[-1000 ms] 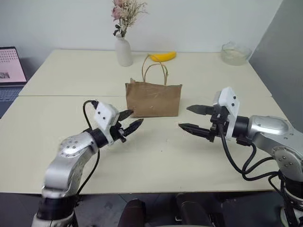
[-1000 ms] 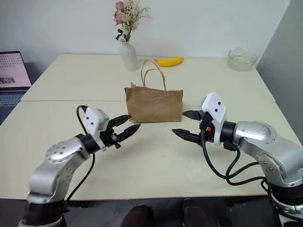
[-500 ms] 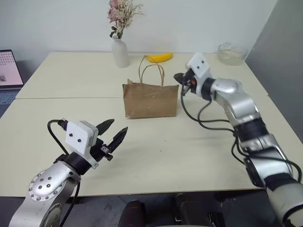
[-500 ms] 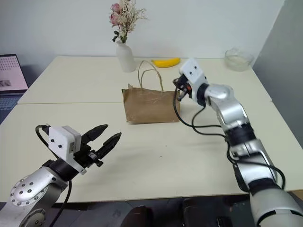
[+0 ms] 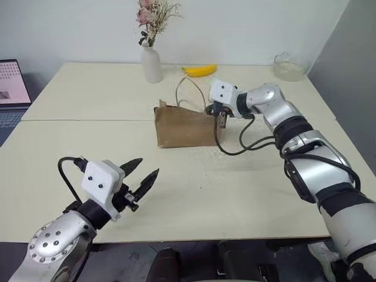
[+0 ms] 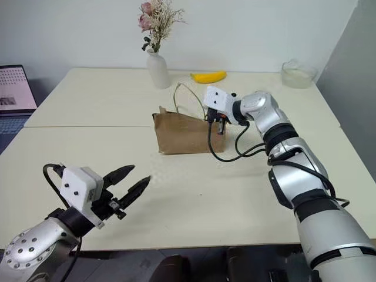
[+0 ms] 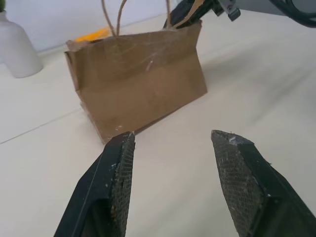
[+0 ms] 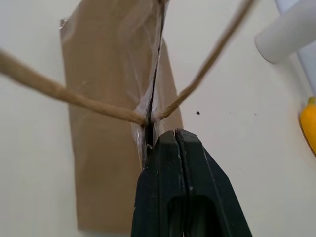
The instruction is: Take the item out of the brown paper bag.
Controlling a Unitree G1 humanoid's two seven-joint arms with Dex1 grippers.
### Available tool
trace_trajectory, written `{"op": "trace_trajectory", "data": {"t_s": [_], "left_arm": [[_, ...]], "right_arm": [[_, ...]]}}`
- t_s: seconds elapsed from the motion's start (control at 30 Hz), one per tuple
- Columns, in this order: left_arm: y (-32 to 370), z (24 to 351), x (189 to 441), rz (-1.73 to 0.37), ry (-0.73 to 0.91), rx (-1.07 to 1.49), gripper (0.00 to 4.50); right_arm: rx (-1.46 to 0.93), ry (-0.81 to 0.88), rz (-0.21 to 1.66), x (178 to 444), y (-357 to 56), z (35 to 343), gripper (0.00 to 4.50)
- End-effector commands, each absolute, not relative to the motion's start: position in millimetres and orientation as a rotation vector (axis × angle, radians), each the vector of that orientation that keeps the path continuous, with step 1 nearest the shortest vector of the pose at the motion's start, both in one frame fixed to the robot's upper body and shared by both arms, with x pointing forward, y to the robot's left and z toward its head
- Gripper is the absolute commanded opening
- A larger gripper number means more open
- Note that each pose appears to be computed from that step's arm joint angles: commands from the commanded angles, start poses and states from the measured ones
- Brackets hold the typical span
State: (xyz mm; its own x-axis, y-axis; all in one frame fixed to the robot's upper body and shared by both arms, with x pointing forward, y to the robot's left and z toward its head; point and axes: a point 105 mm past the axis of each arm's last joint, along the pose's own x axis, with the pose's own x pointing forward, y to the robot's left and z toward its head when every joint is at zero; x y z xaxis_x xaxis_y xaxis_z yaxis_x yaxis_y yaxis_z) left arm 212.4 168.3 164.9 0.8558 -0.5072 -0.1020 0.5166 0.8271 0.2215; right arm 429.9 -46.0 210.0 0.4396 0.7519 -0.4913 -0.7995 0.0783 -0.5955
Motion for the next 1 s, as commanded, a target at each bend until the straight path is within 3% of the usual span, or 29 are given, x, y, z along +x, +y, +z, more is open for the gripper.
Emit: {"op": "trace_trajectory", "data": {"t_s": [0.03,0.4,0.57,0.67,0.8,0.93,1.0], "left_arm": [[161,168,197,-0.603,0.035,0.275,2.57],[169,132,162,-0.661,0.222,0.272,2.57],[184,142,176,-0.643,0.171,0.368,2.57],[192,155,198,-0.662,0.088,0.522,3.16],[189,152,217,-0.822,0.056,0.692,4.41],[182,134,218,-1.051,0.064,0.851,4.5],[176,126,218,-1.169,0.056,0.912,4.5]], "right_arm": [[-0.945,0.004,1.271,415,-45,217,0.02],[-0.924,-0.003,1.501,353,-52,191,0.02],[-0.852,-0.044,1.496,338,-56,201,0.02],[-0.752,-0.033,1.512,321,-61,206,0.62],[-0.597,0.058,1.534,287,-71,198,2.03],[-0.506,0.128,1.482,268,-77,189,3.4],[-0.475,0.168,1.445,261,-83,183,3.4]]}}
